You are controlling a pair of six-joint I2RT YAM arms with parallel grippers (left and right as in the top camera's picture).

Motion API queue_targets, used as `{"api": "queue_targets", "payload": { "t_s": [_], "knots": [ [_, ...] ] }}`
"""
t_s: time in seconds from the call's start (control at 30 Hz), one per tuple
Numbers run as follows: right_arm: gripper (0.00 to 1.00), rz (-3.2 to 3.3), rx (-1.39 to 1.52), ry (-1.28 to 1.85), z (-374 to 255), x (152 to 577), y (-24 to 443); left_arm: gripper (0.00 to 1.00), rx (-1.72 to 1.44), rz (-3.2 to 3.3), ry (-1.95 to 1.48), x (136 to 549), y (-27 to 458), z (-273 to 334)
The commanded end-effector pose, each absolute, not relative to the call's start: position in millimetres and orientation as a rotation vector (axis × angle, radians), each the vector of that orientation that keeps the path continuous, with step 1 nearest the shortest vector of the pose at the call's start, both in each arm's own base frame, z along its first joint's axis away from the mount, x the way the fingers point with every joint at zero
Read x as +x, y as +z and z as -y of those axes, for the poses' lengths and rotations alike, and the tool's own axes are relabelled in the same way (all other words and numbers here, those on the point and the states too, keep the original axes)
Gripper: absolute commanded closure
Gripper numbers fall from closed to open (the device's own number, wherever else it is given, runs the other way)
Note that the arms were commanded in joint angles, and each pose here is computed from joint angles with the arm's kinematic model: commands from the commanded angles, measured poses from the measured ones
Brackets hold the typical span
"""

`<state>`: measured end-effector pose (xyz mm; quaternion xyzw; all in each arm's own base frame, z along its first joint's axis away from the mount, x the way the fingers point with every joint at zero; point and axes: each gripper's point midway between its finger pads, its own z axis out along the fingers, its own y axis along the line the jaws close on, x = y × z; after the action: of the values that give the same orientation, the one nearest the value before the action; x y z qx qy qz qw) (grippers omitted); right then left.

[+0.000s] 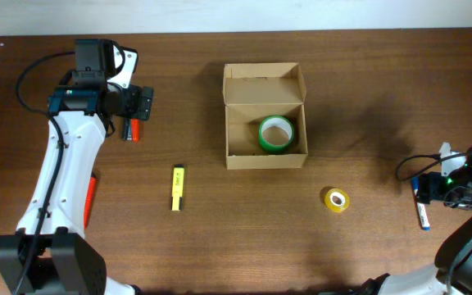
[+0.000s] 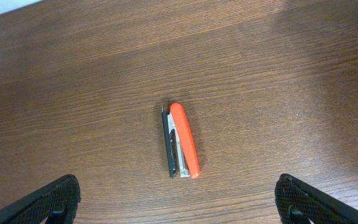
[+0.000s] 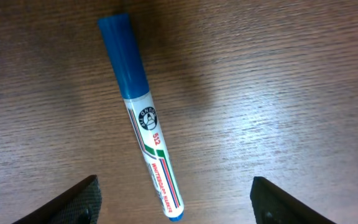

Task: Pack container
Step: 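Move the right gripper to the blue marker on the right, then grasp the blue marker with the right gripper and lift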

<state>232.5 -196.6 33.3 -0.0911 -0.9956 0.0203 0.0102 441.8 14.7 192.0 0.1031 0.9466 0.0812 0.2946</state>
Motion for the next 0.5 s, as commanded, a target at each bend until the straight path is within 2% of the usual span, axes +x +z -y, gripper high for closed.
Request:
{"api": "queue_targets", "payload": {
  "t_s": [0.0,0.47],
  "knots": [
    [0.25,3.102,-0.280,0.081,202,234,31,0.00,0.286,-2.509,0.231,446,195,-16],
    [0.27,3.044,-0.267,0.036,192,236,10,0.00,0.285,-2.509,0.230,446,195,-16]
  ]
}}
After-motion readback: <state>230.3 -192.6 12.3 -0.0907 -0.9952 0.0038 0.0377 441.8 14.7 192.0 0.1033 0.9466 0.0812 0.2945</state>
